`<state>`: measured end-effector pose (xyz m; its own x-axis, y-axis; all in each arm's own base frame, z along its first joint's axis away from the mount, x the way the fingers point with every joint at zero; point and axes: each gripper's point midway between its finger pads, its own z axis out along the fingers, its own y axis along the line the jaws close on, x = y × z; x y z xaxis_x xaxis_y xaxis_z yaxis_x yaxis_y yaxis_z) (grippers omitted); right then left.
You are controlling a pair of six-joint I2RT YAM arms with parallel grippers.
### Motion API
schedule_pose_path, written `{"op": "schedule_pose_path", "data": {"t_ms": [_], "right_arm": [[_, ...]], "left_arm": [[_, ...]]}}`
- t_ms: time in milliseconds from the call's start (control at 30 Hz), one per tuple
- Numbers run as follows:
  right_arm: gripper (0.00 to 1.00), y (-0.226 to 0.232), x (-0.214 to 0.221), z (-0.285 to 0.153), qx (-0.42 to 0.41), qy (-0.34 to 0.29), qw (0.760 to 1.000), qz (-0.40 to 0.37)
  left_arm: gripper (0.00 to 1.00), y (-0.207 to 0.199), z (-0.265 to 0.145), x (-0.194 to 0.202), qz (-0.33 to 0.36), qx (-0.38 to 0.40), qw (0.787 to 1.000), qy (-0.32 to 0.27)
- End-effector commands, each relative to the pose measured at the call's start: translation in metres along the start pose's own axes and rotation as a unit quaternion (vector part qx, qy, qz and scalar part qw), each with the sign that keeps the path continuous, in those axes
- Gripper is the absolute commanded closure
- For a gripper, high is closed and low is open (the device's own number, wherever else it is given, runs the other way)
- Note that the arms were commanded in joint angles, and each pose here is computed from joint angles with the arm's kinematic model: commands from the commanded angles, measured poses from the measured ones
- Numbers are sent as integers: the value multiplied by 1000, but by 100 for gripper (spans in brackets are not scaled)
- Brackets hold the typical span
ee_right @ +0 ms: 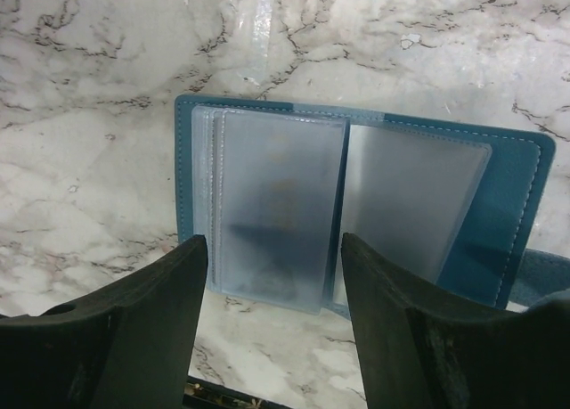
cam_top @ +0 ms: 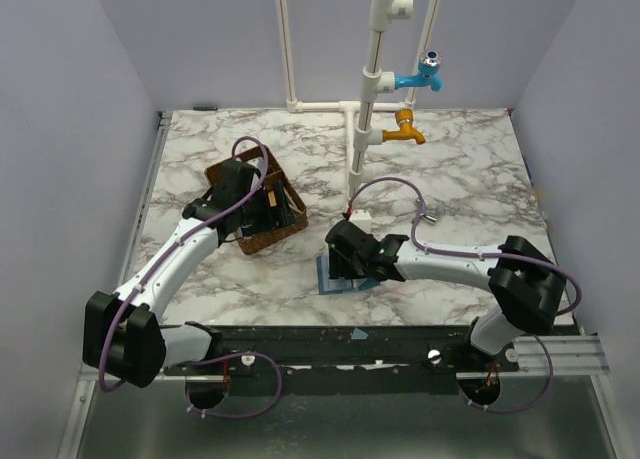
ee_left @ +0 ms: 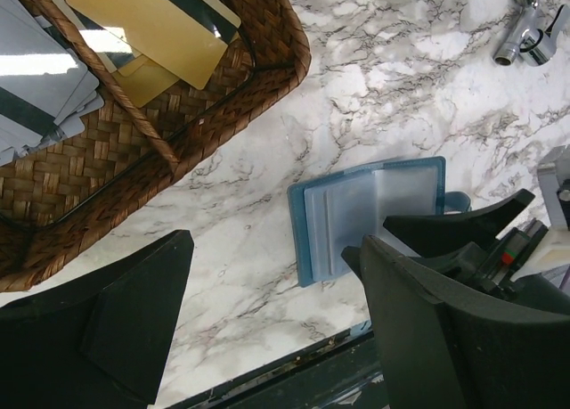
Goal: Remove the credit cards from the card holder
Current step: Remove the credit card from the card holder.
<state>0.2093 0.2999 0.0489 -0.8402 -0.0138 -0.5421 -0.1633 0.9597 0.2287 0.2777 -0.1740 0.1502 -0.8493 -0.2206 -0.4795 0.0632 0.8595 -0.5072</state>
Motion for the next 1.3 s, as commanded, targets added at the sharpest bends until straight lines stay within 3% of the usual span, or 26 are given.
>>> {"op": "schedule_pose_path", "data": {"t_ms": [0, 300, 400, 800, 900, 1000, 1267], "right_arm": [[36, -8, 8, 11, 25, 3, 1000, -11], [38, -19, 15, 20, 56, 11, 998, -16], [53, -23, 16, 19, 65, 9, 998, -13], [90, -29, 22, 23, 64, 13, 998, 0], [98, -34, 27, 27, 63, 23, 998, 12], [99, -40, 32, 28, 61, 30, 997, 22], [99, -43, 38, 30, 26, 43, 997, 62]], "left_arm": [[21, -5, 1, 1, 4, 12, 1000, 0], [21, -6, 4, 1, 6, 11, 1000, 5], [21, -6, 5, 1, 6, 11, 1000, 6], [26, -11, 12, 14, 11, 14, 999, 28], [30, -13, 15, 20, 12, 16, 999, 36], [38, -17, 19, 27, 14, 19, 999, 45], [70, -32, 31, 51, 21, 33, 996, 78]]}}
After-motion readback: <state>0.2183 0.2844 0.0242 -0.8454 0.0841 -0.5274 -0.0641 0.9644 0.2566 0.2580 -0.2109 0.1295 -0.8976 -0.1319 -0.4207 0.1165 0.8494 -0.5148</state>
